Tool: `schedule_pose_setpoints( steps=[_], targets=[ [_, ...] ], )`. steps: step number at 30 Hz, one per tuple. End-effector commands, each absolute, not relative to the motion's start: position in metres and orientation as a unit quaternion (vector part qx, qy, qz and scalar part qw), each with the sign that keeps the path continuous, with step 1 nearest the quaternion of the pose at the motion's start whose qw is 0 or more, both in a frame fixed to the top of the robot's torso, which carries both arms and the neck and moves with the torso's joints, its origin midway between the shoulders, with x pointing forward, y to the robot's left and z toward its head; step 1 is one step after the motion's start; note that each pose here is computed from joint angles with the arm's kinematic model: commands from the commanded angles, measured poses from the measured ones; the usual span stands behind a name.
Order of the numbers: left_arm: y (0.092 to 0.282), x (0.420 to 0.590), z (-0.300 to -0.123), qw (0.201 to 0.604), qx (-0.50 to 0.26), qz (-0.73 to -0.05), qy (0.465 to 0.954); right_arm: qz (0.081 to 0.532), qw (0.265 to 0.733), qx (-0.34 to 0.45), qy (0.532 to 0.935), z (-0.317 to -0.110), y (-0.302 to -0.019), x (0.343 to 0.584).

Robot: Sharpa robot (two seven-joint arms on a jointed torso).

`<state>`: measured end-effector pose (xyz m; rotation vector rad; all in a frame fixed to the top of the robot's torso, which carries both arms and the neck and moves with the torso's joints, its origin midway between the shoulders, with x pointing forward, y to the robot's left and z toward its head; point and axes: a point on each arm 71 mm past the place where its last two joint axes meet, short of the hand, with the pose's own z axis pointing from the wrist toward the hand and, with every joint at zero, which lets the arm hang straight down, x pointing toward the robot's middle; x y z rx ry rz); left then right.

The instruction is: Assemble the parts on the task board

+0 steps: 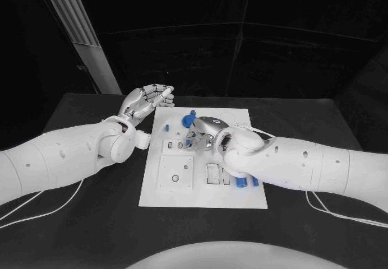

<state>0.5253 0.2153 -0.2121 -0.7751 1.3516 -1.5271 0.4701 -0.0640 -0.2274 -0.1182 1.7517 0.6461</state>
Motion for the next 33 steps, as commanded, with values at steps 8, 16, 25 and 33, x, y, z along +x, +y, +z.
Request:
schedule_pose_setpoints(
  steps=[8, 16, 25, 33],
  targets=[
    [0.2144, 0.5222, -0.2012, 0.481, -0.279, -0.661, 0.504, 0.273, 0.587, -0.06, 0.76, -0.2299, -0.0625, 0.4705],
    [0.2137, 0.5224, -0.2012, 0.48, -0.279, -0.661, 0.504, 0.272, 0.587, -0.059, 0.76, -0.2304, -0.0617, 0.4701],
    [0.2147, 0.5225, -0.2013, 0.481, -0.279, -0.661, 0.504, 0.272, 0.586, -0.059, 0.761, -0.2307, -0.0627, 0.469],
    [0.2142, 0.5226, -0.2013, 0.481, -0.279, -0.661, 0.504, 0.279, 0.591, -0.056, 0.755, -0.2293, -0.0627, 0.4684]
  ],
)
